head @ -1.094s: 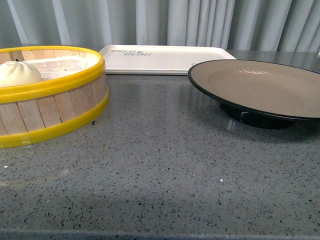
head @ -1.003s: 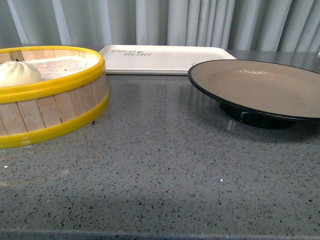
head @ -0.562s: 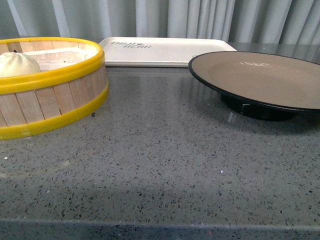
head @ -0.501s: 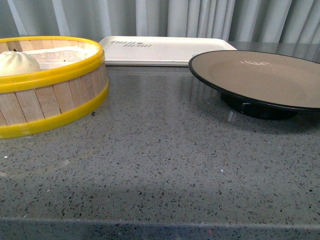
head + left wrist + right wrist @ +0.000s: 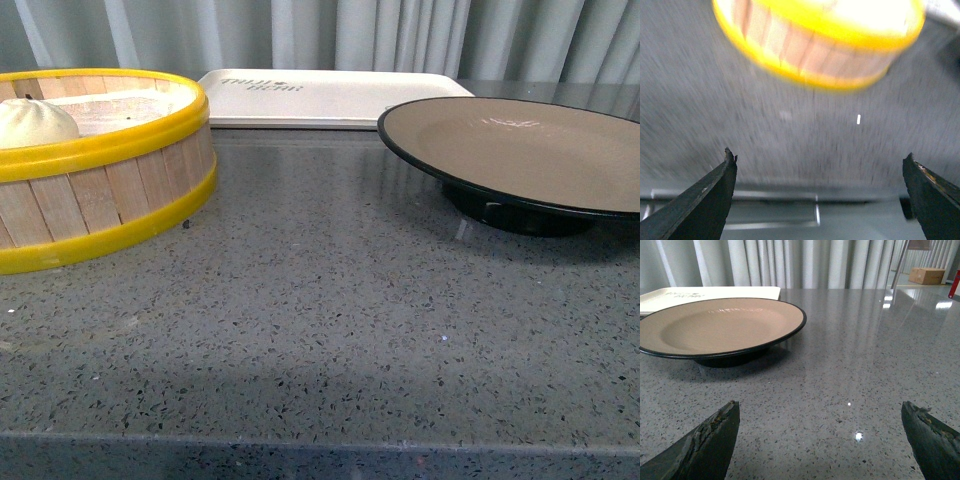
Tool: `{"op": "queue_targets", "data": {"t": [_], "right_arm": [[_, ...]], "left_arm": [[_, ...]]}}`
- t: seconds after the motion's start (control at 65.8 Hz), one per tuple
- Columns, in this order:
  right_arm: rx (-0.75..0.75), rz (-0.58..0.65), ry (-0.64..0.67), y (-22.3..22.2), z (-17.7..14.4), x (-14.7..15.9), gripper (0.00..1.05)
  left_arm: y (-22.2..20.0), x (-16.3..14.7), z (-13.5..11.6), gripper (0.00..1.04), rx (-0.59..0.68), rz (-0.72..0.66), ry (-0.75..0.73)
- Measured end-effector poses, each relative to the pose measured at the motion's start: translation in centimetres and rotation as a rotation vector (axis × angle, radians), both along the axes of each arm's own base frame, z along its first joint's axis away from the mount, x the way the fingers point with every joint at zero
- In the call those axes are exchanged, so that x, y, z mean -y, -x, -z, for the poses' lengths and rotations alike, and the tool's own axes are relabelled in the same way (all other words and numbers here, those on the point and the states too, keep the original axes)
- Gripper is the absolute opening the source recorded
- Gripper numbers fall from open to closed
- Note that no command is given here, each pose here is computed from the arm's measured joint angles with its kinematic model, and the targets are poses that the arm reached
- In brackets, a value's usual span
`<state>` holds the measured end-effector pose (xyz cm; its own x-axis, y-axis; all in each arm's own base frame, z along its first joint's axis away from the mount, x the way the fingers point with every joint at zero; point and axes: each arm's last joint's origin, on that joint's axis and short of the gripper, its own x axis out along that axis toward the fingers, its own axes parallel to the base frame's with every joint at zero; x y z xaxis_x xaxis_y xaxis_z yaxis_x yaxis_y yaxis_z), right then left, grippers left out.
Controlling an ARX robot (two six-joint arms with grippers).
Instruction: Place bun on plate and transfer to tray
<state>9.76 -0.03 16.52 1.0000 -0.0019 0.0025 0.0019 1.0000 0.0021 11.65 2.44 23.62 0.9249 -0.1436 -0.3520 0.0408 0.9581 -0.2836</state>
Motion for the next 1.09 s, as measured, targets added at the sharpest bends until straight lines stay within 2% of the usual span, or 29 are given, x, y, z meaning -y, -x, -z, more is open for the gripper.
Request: {"op": "queue_targets", "data": {"t": [0.106, 0.152, 0.258, 0.471, 0.577, 0.744, 0.866, 1.094], "right_arm": [[0.000, 0.000, 0.000, 0.0, 0.0, 0.0, 0.96], [0.000, 0.000, 0.000, 0.0, 0.0, 0.0, 0.96], [0.000, 0.000, 0.000, 0.0, 0.0, 0.0, 0.96], [0.000, 0.000, 0.000, 0.0, 0.0, 0.0, 0.96], [0.000, 0.000, 0.000, 0.0, 0.0, 0.0, 0.96], [0.000, 0.000, 0.000, 0.0, 0.0, 0.0, 0.96], [0.000, 0.000, 0.000, 0.0, 0.0, 0.0, 0.96], [0.000, 0.000, 0.000, 0.0, 0.0, 0.0, 0.96]], "left_arm": [[-1.8, -1.3, -4.7, 0.98, 0.124, -0.098, -0.075], [-3.3, -1.2, -6.3, 0.98, 0.147, -0.098, -0.107], [-6.3, 0.1, -8.2, 0.98, 0.148, -0.050, -0.155], [-12.3, 4.8, -11.0, 0.98, 0.138, 0.086, -0.233], [-15.0, 5.9, -10.9, 0.98, 0.105, 0.091, -0.270], [-18.2, 6.6, -8.8, 0.98, 0.013, 0.071, -0.329], [-19.3, 6.7, -7.6, 0.98, -0.033, 0.065, -0.361], [-20.1, 6.8, -6.8, 0.98, -0.055, 0.046, -0.413]]}}
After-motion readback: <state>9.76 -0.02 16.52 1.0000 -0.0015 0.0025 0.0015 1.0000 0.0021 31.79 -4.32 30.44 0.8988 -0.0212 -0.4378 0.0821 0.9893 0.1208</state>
